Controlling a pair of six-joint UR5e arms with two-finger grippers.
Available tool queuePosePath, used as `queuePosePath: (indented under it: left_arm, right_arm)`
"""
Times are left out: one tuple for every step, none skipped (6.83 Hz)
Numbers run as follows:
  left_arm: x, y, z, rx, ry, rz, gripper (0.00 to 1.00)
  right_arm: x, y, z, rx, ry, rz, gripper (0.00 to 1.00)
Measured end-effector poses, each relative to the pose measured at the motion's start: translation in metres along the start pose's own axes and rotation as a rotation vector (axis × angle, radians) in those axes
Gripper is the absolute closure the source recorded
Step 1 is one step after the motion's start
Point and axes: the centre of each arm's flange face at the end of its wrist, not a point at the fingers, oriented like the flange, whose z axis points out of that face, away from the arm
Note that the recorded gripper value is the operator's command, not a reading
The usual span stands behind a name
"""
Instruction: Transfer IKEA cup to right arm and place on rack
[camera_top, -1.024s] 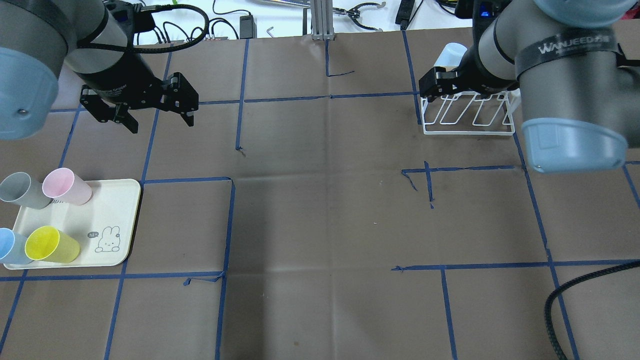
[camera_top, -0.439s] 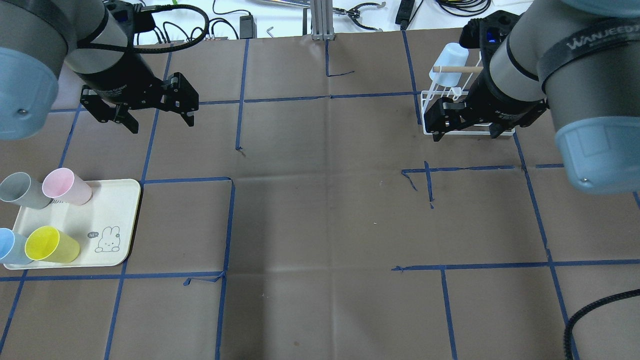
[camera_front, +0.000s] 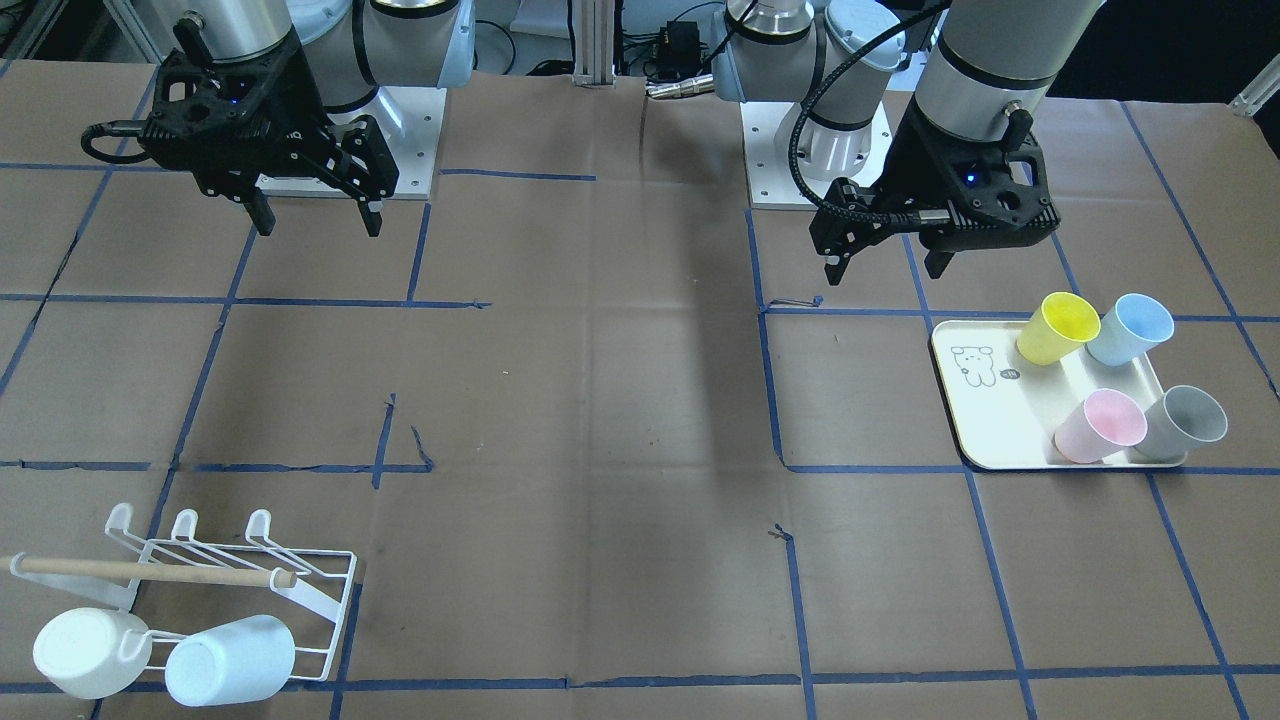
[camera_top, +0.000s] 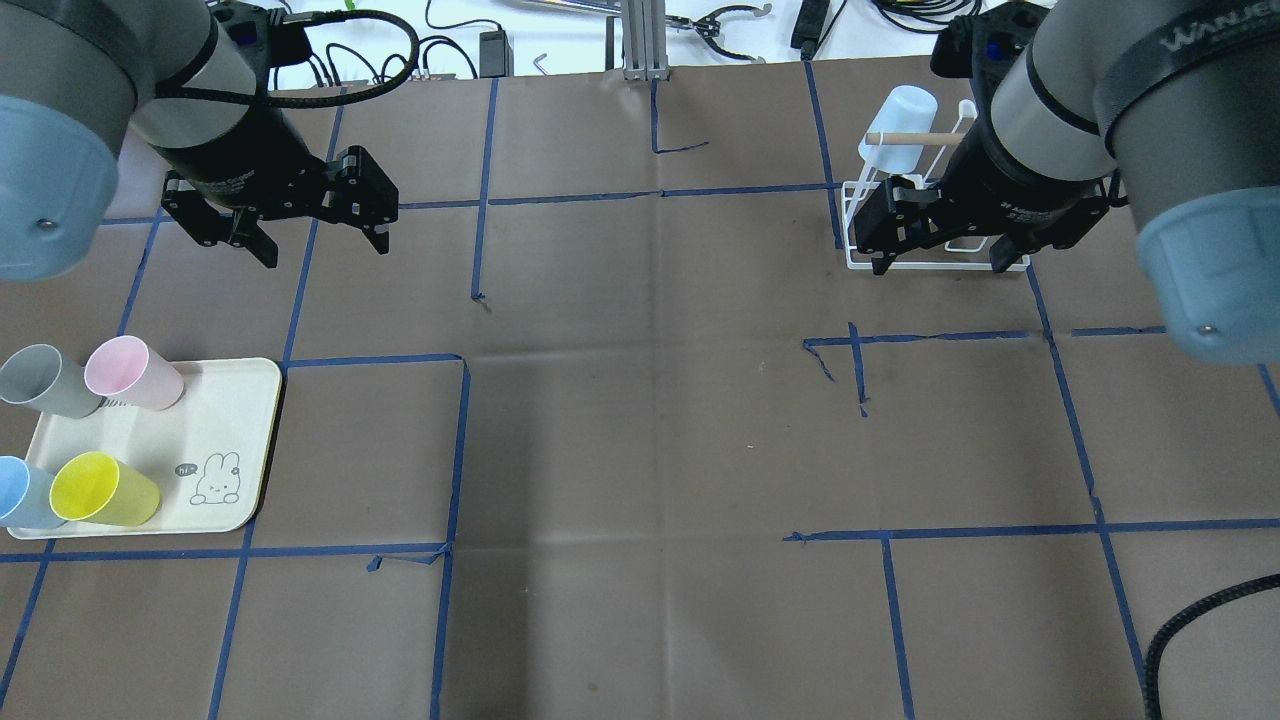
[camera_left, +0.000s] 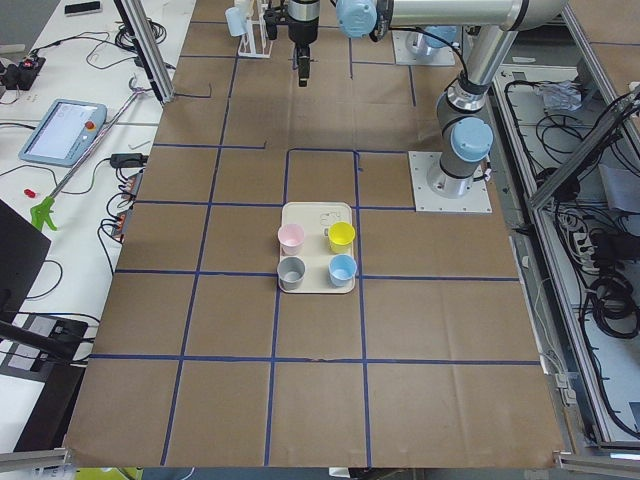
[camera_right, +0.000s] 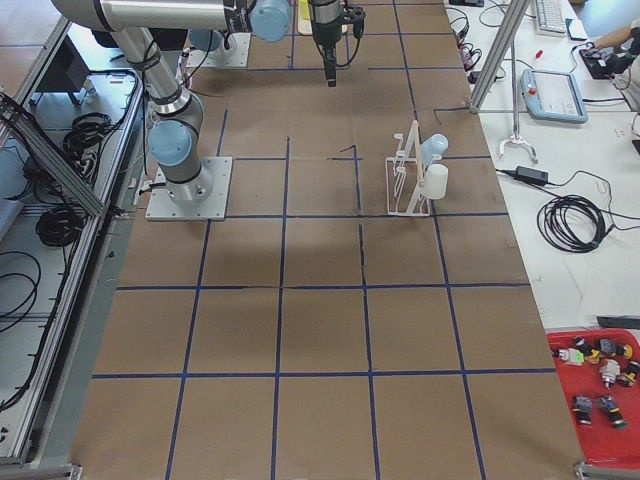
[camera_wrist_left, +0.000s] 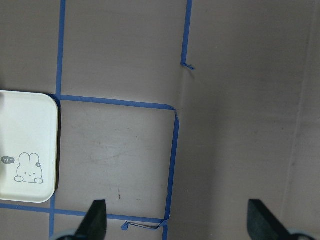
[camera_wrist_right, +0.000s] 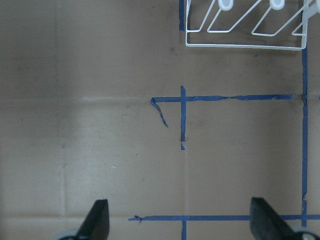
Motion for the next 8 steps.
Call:
queuePosePath:
  left_arm:
    - [-0.0001,0.0,0.0,0.0,0.0,0.0,0.01]
    - [-0.0002,0.0,0.0001,0.0,0.0,0.0,0.01]
    - [-0.0002,0.0,0.0,0.0,0.0,0.0,0.01]
    - [-0.0002,-0.0001,0.0001,0.0,0.0,0.0,0.01]
    - [-0.0002,-0.0001,0.0,0.0,0.0,0.0,0.01]
    - [-0.0002,-0.0001,0.0,0.0,0.0,0.0,0.01]
    - [-0.0002,-0.0001,0.0001,0.0,0.0,0.0,0.01]
    - [-0.0002,-0.0001,0.0001,0.0,0.0,0.0,0.01]
  right_arm:
    - [0.0001,0.0004,0.0003,-0.005,0.001,0.021,0.0]
    - [0.0002,0.0011,0.0001,-0.009,0.001,0.036,0.0]
    - [0.0003,0.0016,-0.0007,-0.009,0.002,0.042,0.0]
    - [0.0003,0.0016,-0.0006,-0.009,0.001,0.045,0.0]
    - [0.0002,0.0018,-0.0002,-0.011,0.001,0.046,0.0]
    - [0.0001,0.002,-0.0001,-0.012,0.0,0.046,0.0]
    - [0.0,0.002,0.0,-0.012,0.0,0.046,0.0]
    - [0.0,0.0019,0.0003,-0.012,0.0,0.046,0.0]
